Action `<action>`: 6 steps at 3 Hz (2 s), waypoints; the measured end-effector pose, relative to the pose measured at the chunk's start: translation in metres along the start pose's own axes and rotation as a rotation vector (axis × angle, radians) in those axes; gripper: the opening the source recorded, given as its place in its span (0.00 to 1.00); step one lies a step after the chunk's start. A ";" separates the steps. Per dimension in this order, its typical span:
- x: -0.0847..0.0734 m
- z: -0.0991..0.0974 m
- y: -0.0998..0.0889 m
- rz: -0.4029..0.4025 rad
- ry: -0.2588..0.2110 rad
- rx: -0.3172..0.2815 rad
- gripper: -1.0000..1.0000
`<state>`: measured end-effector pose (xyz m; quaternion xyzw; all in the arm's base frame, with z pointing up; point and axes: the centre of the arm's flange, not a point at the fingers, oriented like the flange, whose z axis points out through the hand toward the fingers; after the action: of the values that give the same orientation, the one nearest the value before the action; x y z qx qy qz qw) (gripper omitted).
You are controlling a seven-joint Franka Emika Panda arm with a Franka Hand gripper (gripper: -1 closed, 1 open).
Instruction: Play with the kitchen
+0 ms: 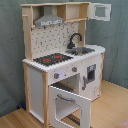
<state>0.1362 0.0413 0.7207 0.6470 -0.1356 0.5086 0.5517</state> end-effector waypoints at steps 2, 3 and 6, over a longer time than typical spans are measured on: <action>-0.003 0.035 0.026 0.037 0.078 0.073 0.00; -0.007 0.049 0.034 0.044 0.105 0.104 0.00; -0.002 0.100 -0.007 -0.020 0.156 0.275 0.00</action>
<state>0.1913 -0.0421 0.7273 0.6763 -0.0149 0.5654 0.4720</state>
